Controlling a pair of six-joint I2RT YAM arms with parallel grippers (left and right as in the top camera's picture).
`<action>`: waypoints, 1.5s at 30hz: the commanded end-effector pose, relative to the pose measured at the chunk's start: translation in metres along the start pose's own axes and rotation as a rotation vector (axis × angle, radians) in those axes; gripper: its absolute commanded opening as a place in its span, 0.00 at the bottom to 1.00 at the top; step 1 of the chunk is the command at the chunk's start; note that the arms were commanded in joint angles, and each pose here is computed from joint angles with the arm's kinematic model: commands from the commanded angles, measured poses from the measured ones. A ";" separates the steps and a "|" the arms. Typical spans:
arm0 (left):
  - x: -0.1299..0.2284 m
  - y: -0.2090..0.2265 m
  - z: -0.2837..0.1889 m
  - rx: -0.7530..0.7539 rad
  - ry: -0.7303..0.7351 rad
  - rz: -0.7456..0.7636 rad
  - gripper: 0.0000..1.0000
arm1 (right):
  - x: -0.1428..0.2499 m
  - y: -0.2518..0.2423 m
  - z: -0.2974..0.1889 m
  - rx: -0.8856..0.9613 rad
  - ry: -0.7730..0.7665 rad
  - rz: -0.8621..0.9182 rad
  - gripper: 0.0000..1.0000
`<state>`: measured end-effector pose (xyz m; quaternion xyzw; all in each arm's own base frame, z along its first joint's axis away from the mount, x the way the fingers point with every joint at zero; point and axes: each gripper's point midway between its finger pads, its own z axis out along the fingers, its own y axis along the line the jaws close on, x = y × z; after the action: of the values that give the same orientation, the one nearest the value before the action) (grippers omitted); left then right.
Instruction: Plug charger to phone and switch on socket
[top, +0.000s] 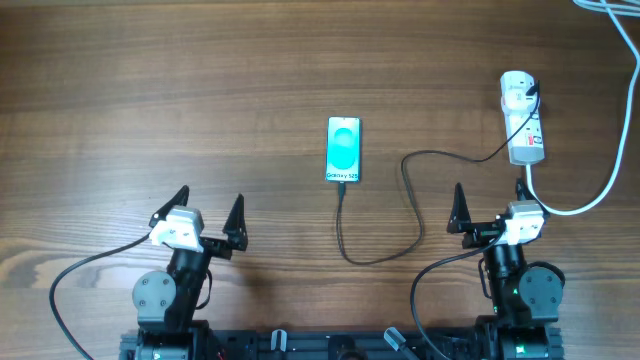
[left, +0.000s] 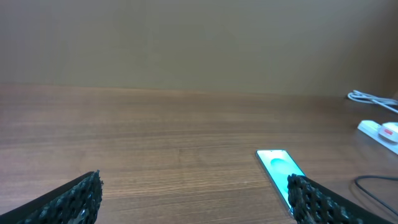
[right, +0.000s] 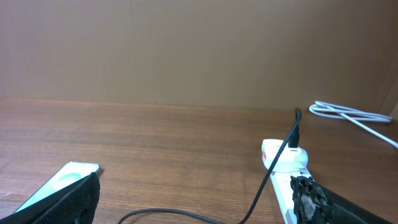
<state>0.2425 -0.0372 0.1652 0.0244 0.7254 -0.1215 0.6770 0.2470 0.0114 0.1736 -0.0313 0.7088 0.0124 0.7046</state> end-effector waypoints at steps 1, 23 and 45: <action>0.000 0.016 -0.001 -0.089 -0.019 -0.022 1.00 | -0.002 0.000 0.000 0.003 -0.009 0.007 1.00; 0.003 0.043 -0.005 -0.226 0.000 0.086 1.00 | -0.002 0.000 0.000 0.003 -0.009 0.007 1.00; 0.002 0.043 -0.005 -0.227 -0.004 0.075 1.00 | -0.002 0.000 0.000 0.003 -0.009 0.007 1.00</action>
<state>0.2461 0.0031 0.1590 -0.0196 0.7332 -0.0151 0.6795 0.2470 0.0114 0.1736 -0.0312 0.7088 0.0123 0.7046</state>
